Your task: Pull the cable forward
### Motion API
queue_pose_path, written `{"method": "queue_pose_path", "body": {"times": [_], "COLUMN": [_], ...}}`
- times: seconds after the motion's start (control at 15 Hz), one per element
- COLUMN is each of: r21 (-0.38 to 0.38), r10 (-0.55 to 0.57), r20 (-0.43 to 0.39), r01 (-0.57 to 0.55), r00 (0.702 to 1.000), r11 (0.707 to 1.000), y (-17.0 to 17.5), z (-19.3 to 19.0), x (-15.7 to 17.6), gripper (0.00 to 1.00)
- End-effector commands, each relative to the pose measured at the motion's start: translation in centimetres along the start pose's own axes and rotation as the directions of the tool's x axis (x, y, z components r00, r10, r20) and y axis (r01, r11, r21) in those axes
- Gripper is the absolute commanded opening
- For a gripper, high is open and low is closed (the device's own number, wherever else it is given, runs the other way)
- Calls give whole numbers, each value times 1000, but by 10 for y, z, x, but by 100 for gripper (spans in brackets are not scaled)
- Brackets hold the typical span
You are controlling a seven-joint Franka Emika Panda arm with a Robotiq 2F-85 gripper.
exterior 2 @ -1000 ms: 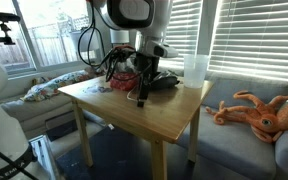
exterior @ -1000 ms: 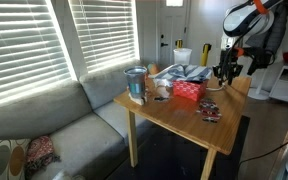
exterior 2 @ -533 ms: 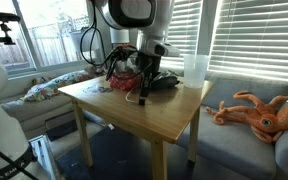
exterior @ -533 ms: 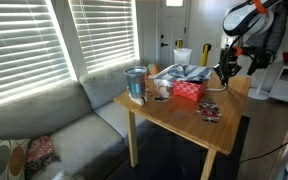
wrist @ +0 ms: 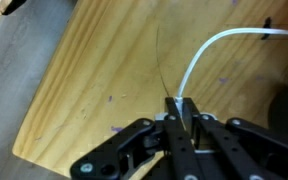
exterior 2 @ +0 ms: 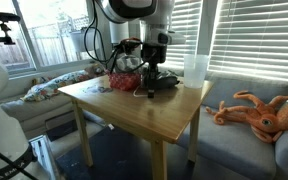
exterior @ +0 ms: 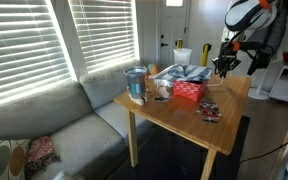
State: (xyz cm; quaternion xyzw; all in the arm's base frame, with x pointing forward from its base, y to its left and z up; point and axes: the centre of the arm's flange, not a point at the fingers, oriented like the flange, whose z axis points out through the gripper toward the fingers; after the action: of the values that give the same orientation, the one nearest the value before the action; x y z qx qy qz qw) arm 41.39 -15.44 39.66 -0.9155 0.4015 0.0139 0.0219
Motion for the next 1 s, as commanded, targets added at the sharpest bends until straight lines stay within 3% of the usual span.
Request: {"method": "queue_pose_path", "body": {"times": [0.0,0.47,0.73,0.93], "r21": [33,142,91,35], "r10": [92,234,305,383], "r20": [-80,-94,-82,-69], "r01": [-90,-220,-297,-382], "r00": [993,968,949,921], "r11": [995,965,950,924], "y": [20,84,119,147], "z": [-33,-73,-79,-70], "x": [10,27,22,27], "gripper": [5,5,5,5]}}
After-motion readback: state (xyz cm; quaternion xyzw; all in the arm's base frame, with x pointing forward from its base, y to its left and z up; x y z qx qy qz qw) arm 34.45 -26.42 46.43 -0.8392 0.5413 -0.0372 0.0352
